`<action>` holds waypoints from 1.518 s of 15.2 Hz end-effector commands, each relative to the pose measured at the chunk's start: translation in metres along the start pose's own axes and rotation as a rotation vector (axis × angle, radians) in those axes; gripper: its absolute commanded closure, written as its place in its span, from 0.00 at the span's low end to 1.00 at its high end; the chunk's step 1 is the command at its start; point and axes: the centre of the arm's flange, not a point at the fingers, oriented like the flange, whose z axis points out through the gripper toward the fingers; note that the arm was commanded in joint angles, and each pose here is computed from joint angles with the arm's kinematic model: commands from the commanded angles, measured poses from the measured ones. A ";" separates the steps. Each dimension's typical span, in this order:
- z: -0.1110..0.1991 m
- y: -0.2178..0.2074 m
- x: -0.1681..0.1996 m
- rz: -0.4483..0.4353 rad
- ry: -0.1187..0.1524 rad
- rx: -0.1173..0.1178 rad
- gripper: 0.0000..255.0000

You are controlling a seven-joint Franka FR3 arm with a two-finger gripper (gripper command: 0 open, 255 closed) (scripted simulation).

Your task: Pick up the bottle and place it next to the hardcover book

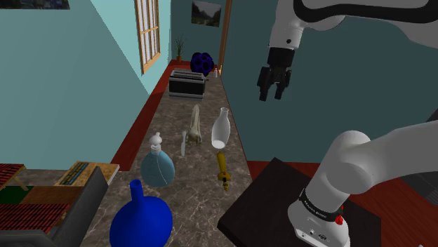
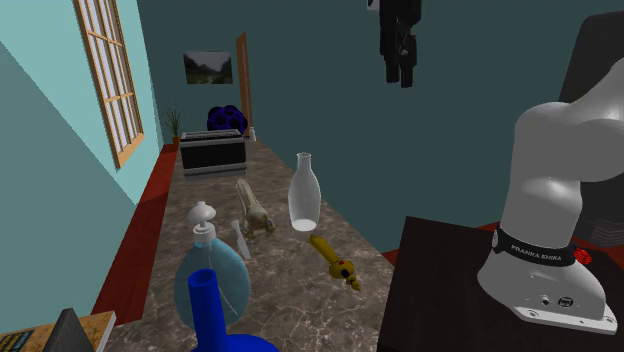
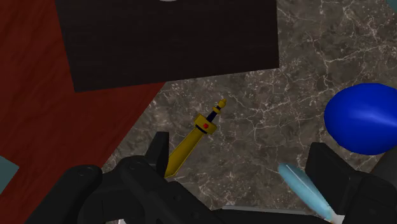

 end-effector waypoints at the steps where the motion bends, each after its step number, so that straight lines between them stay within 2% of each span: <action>1: 0.000 0.000 0.000 0.000 0.000 0.000 0.00; 23: 0.112 0.077 0.236 0.023 0.107 -0.094 0.00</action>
